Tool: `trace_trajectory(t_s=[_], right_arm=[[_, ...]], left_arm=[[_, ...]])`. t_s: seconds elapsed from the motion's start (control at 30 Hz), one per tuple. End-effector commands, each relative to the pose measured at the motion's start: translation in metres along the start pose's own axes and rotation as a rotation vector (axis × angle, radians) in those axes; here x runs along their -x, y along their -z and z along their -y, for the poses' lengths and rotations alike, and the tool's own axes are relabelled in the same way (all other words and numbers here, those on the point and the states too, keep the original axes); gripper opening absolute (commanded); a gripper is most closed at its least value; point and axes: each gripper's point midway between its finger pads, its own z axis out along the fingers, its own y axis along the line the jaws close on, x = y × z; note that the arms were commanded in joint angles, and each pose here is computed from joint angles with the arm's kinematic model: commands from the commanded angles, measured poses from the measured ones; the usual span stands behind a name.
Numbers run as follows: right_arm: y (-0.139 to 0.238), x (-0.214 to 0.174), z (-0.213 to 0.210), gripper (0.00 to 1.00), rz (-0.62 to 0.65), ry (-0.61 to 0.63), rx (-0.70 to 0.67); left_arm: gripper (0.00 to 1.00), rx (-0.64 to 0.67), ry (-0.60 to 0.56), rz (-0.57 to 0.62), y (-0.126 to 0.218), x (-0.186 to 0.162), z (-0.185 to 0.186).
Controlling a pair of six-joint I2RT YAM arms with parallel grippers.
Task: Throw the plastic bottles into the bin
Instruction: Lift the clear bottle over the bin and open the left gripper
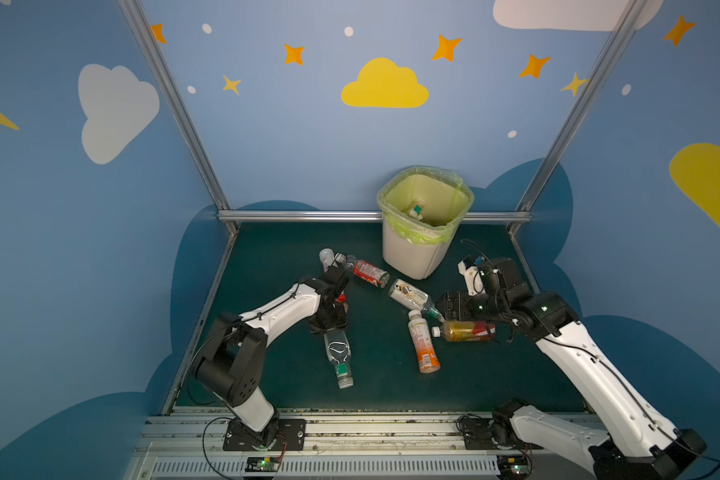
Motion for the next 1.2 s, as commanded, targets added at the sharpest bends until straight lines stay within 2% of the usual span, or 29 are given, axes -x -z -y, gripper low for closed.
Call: trace_trajectory(t_s=[0.0,0.1,0.2,0.37,0.53,0.6,0.67,0.77,0.87,0.9,0.93,0.97,1.0,1.03,1.17], right_arm=[[0.004,-0.003,0.007,0.92,0.01,-0.019,-0.025],[0.005,-0.001,0.006,0.92,0.025,-0.026,-0.021],[0.005,0.001,0.005,0.92,0.031,-0.031,-0.016],[0.008,0.006,0.002,0.92,0.05,-0.031,-0.006],[0.011,0.012,-0.001,0.92,0.064,-0.029,0.004],[0.013,0.015,-0.003,0.92,0.068,-0.025,0.007],[0.015,0.019,-0.005,0.92,0.071,-0.018,0.01],[0.018,0.025,-0.007,0.92,0.075,-0.007,0.007],[0.021,0.03,-0.009,0.92,0.085,0.005,0.004],[0.022,0.031,-0.009,0.92,0.084,0.008,0.002],[0.023,0.032,-0.009,0.92,0.086,0.018,0.0],[0.025,0.033,-0.008,0.92,0.089,0.021,-0.006],[0.027,0.032,-0.006,0.92,0.089,0.024,-0.015],[0.029,0.032,-0.004,0.92,0.095,0.026,-0.024],[0.039,0.033,0.0,0.92,0.127,0.024,-0.037]], left_arm=[[0.56,-0.046,-0.01,0.101,0.05,0.014,0.002],[0.56,-0.101,-0.005,0.21,0.092,0.028,0.006],[0.56,-0.182,-0.01,0.391,0.148,0.049,0.014],[0.56,-0.368,-0.053,0.8,0.274,0.083,0.034],[0.56,-0.657,-0.156,1.21,0.406,0.09,0.065],[0.56,-0.756,-0.19,1.346,0.448,0.089,0.076],[0.55,-0.832,-0.225,1.431,0.479,0.095,0.092],[0.54,-0.917,-0.303,1.456,0.499,0.121,0.138],[0.55,-0.913,-0.362,1.342,0.473,0.178,0.202],[0.63,-0.889,-0.394,1.292,0.463,0.194,0.223],[0.78,-0.841,-0.412,1.233,0.443,0.205,0.235],[0.93,-0.825,-0.407,1.223,0.429,0.211,0.237],[1.0,-0.818,-0.388,1.166,0.411,0.221,0.239],[1.0,-0.783,-0.367,1.137,0.4,0.224,0.234],[1.0,-0.67,-0.358,1.276,0.433,0.198,0.2]])
